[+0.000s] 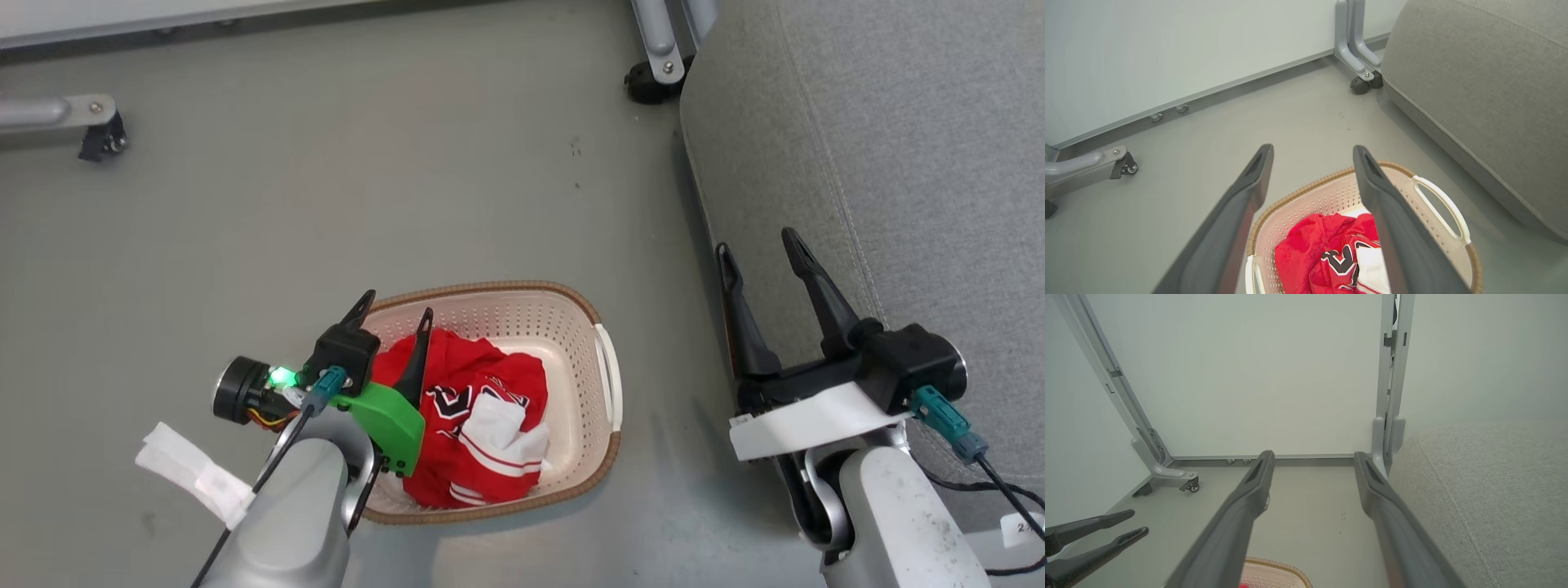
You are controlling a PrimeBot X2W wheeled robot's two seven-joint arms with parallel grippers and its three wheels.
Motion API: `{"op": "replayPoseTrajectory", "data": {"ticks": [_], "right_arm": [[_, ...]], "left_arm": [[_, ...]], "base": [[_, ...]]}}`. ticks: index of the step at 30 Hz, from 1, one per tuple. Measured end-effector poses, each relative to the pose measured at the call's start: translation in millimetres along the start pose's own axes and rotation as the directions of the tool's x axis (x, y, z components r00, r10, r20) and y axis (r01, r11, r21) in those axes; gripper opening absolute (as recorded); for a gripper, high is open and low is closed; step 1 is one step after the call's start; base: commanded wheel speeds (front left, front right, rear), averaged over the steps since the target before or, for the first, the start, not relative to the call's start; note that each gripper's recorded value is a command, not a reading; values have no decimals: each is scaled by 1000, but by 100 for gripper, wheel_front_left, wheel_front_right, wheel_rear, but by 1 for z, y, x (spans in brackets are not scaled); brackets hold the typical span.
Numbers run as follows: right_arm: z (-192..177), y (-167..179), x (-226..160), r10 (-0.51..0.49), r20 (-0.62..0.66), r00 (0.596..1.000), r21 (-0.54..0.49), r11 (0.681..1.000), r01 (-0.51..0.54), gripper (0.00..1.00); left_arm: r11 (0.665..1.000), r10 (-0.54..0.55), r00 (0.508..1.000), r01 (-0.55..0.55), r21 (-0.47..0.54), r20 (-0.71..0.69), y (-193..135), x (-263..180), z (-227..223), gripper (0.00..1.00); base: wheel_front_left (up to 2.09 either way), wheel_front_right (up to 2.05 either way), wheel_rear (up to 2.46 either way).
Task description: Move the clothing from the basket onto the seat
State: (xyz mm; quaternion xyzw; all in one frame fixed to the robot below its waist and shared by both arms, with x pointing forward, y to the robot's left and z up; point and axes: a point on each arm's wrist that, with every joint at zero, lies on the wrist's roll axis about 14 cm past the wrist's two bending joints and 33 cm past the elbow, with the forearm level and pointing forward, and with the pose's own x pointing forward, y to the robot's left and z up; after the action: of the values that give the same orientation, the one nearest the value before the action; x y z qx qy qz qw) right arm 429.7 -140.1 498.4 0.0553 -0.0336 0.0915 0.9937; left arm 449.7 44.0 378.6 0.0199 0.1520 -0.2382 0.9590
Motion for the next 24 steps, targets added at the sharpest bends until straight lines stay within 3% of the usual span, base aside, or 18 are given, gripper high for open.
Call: {"op": "replayPoseTrajectory", "data": {"ticks": [10, 17, 24], "right_arm": [[-38, -12, 29, -5, -52, 999, 22, 1000, 6, 100], [-92, -24, 32, -28, -163, 986, 57, 998, 38, 100], [-119, -36, 30, -57, -221, 974, 80, 994, 76, 100]], "left_arm": [[979, -112, 958, 152, 136, -265, -1, 55, -80, 100], [949, -127, 857, 252, 191, -500, 12, 72, -162, 100], [929, -141, 776, 318, 189, -615, 12, 82, -211, 100]], "base": [[0, 0, 0], [0, 0, 0], [0, 0, 0]]}}
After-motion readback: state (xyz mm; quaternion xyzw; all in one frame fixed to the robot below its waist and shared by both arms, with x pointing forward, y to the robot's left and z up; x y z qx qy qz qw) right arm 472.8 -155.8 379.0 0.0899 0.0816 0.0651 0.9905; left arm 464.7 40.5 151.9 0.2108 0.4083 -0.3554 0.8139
